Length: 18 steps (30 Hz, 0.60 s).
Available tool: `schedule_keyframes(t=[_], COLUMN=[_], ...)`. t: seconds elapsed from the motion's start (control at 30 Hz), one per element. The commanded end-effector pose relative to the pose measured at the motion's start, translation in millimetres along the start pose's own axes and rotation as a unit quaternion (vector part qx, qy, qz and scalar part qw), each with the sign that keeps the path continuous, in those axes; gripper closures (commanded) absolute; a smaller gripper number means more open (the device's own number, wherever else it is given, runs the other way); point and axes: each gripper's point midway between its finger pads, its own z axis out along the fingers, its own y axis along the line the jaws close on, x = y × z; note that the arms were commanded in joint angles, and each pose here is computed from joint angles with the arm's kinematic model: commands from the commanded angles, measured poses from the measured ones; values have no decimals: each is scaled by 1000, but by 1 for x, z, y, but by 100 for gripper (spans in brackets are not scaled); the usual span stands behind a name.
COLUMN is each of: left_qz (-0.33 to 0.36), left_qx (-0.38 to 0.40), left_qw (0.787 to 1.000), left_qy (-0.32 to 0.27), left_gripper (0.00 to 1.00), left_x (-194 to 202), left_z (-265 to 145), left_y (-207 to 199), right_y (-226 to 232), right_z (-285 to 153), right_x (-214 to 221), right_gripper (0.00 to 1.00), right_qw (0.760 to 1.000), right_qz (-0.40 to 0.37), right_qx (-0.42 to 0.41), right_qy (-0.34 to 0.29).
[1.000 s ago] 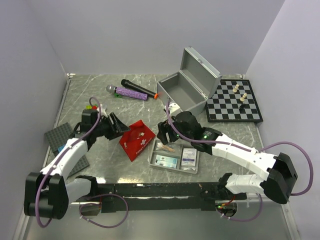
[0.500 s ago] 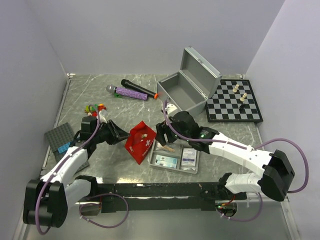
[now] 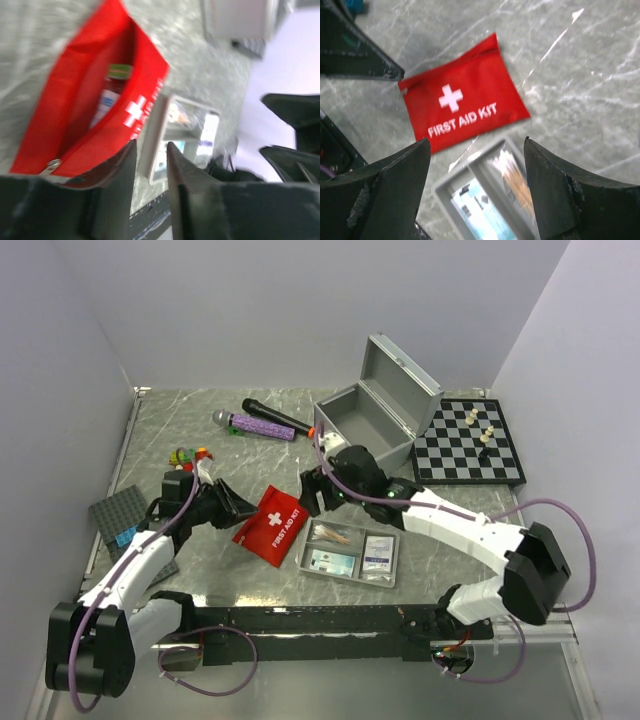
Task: Organize the medicine kit
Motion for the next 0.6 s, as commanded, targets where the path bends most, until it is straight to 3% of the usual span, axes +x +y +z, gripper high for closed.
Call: schedule_keyframes(t=[0.0,0.2,0.33,0.57], left_qz=[-24,-145,-192,-217], left_qx=[-109,-152,-172,-165], left_qw=[993,964,951,948], left_qy=[-47,-164,-171,-166], left_gripper=[61,46,37,29], left_x=[-16,-12,4,12], left_z=[-11,-33,-35,-30], left_y=[28,63,86,92], right_y=[8,14,6,-5], right_z=[18,62,86,104], right_x=[-29,-22,-17,-8], right_gripper=[18,16,16,15], right_qw=[1000,999,998,997], right_qz=[4,0,-12,11], right_qx=[-20,-28,-2,9], right_qy=[-12,38,67,78])
